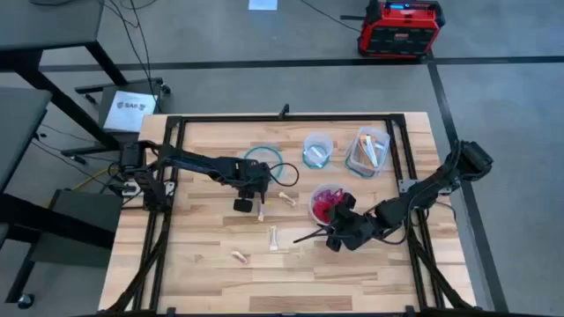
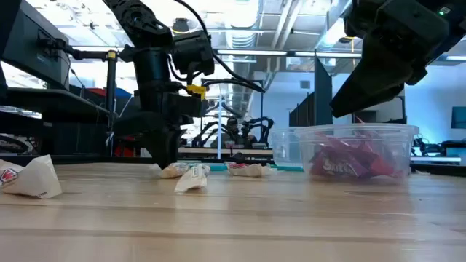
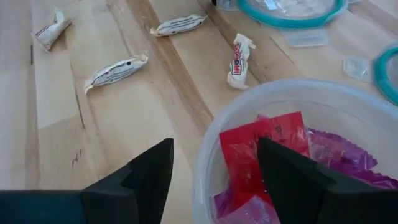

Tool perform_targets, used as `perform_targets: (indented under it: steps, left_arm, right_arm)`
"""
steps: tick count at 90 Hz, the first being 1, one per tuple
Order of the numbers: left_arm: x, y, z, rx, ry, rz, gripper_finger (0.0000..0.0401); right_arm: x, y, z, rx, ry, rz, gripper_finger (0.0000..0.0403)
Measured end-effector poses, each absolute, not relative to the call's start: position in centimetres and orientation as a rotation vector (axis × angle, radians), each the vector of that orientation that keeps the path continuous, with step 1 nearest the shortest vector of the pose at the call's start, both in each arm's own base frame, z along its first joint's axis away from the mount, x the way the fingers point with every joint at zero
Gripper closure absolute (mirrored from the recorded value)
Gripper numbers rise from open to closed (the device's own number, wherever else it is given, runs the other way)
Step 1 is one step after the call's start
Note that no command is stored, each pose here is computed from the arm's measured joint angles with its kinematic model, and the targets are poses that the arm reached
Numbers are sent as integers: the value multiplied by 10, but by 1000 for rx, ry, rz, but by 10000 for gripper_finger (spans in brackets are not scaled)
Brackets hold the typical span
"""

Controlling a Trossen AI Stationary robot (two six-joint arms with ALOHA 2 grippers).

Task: Sort candy
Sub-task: Close the big round transparent bin

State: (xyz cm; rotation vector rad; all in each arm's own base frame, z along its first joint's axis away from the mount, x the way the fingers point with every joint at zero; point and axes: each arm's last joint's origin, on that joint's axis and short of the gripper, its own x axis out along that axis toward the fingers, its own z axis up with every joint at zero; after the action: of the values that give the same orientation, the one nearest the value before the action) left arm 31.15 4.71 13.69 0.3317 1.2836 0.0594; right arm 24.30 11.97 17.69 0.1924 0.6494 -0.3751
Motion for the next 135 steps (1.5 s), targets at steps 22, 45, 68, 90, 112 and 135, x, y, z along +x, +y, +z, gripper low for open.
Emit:
perform_targets:
  steps: [22,45,68,90,112,135]
  left_arm:
    - [313,45,141,340,1279,96,401]
    - [316,34,170,324,1267,80,400]
    - [309,22,219,294,1162,107,401]
    - [305,38,228,298,1132,145,387]
    - [319,56,194,258,1214,134,295]
    - [333,57,153,227,1300,80,260]
  right_arm:
    - [243,120,177,193,650,-375,187]
    - [243,120,177,193,650,-375,187]
    - [243,120,177,193,650,-374,187]
    - [243,120,177,193,651,-374,187]
    - [243,120,176,190,654,-375,187]
    - [242,119,176,188,657,-375,187]
